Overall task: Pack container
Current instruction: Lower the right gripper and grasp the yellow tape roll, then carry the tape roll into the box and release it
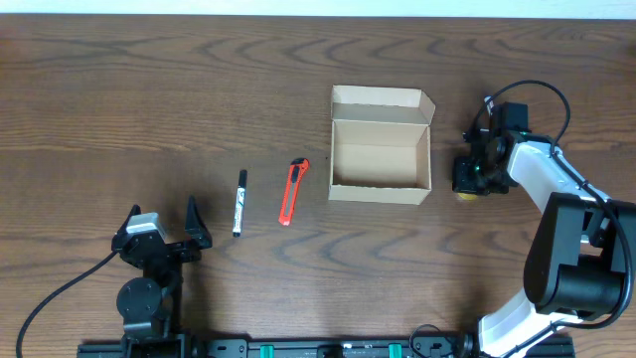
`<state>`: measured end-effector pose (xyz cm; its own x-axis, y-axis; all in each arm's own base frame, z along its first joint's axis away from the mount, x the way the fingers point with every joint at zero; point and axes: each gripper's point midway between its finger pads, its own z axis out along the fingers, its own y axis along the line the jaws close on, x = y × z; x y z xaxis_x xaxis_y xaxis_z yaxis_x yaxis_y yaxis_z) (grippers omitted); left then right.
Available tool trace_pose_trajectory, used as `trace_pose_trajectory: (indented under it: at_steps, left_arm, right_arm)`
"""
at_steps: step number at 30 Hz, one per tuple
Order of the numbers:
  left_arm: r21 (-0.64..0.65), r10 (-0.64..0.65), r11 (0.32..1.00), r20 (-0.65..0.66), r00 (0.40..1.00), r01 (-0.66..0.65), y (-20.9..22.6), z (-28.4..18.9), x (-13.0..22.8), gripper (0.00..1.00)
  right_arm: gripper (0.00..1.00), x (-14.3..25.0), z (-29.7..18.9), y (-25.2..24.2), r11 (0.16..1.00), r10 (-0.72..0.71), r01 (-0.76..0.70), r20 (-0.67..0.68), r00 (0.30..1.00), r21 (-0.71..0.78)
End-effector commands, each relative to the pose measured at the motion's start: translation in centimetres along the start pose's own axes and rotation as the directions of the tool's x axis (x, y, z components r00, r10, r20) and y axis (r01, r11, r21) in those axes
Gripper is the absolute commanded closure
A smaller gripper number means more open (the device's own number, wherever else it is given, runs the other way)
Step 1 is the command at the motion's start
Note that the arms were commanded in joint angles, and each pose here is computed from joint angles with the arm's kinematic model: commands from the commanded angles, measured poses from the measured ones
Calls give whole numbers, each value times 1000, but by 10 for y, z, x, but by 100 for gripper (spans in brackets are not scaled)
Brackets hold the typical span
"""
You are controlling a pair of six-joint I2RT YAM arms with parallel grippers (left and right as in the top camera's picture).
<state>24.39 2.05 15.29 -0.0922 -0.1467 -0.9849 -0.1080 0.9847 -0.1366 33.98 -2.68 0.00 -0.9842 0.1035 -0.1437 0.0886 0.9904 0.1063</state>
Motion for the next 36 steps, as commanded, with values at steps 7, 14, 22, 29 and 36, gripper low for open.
trace_pose_trajectory:
  at_steps: [7,14,22,29,36]
  left_arm:
    - [-15,1,1000,-53,999,-2,4,1,17,5]
    - [-16,1,1000,-53,999,-2,4,1,17,5]
    - [-16,1,1000,-53,999,-2,4,1,17,5]
    - [-15,1,1000,-53,999,-2,4,1,17,5]
    - [-16,1,1000,-53,999,-2,4,1,17,5]
  right_arm:
    - [99,-32,-33,4,1000,6,-6,35,999,-1]
    - [99,-84,-130,45,979,-114,136,145,983,-154]
    - [99,-86,-206,129,878,-321,387,251,913,-283]
    - [99,-68,-197,195,807,-485,540,253,837,-237]
    - [99,-52,-178,225,774,-542,588,234,807,-235]
